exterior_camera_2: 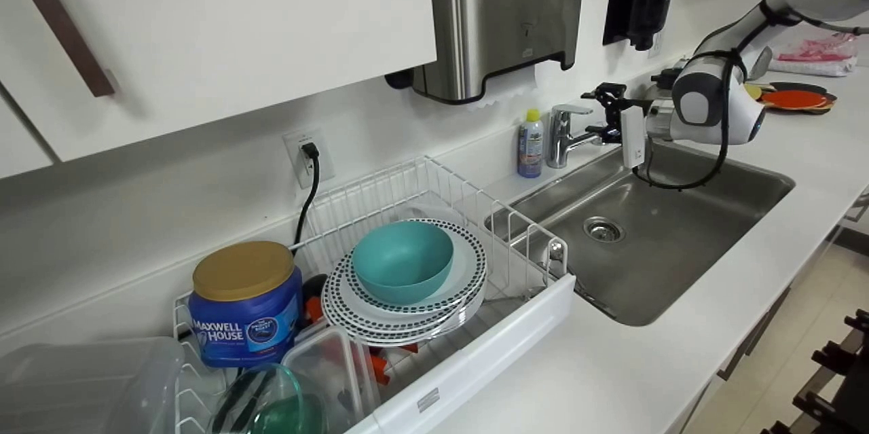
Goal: Open and close the faucet and then put the spoon in the sink on the dish rack
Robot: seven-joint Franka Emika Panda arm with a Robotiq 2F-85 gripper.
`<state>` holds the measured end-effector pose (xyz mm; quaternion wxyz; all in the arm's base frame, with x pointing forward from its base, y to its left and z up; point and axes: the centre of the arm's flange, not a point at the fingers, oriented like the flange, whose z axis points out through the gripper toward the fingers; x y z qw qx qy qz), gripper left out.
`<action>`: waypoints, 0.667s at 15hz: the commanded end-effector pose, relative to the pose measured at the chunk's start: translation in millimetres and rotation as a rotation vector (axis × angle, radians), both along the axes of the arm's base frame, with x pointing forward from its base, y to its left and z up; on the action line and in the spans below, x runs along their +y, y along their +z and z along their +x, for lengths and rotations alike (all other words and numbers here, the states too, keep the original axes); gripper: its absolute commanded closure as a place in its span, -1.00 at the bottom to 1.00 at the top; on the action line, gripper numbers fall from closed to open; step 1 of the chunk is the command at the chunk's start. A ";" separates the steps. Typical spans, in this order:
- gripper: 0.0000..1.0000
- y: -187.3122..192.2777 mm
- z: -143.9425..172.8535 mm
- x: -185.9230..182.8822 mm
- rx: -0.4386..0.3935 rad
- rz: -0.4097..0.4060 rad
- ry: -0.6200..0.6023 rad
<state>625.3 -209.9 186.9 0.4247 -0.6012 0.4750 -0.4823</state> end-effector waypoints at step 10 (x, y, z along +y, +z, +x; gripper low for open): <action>-0.02 14.3 26.2 -1.7 0.033 -0.046 -0.031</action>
